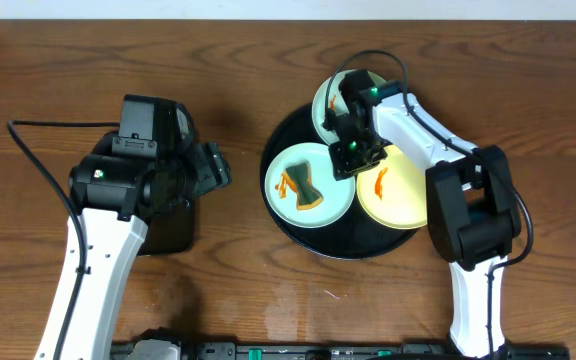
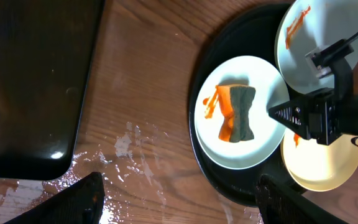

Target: Clean dirty plates on tray and stack at the side

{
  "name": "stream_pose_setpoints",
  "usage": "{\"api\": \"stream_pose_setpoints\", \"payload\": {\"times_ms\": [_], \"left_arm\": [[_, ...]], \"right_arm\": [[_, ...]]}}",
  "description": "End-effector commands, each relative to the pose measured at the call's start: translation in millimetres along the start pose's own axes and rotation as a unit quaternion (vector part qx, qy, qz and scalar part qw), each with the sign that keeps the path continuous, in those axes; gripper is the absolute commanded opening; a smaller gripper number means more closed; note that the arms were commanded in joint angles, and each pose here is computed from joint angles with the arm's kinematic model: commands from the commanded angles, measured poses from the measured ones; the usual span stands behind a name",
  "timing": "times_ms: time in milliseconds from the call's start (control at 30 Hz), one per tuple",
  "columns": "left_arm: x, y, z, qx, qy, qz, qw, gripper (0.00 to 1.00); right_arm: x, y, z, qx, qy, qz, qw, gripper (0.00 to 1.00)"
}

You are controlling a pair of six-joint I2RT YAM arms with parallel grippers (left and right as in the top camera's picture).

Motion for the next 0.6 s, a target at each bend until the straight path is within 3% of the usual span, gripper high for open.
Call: {"api": "stream_pose_setpoints", "payload": {"times_ms": [0,233,567], "left_arm": [[1,0,-1,0.004,0.004,0.0,1.0,0.79],[3,-10,-8,0.02,0.013,-0.015,1.0,0.79],[16,-18,-11,0.03,0.031,-0.015,0.999,0.79]], "right_arm": [[2,-3,-3,0.001,0.002,0.009,1.0,0.33],[1,-1,-4,0.007,0.004,0.015,1.0,0.25],[-8,-4,0,0.015,-0.001,0.01,1.0,0.28]]}}
Point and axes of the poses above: each gripper's point midway between its finger pads, its own x axis out along the fingers, its own y axis along the line the jaws close on, z = x × y, the point moved 2 cm from there along -x, back along the fingers, and after that the axes turned 4 degrees about -x, right-handed, at the moved point
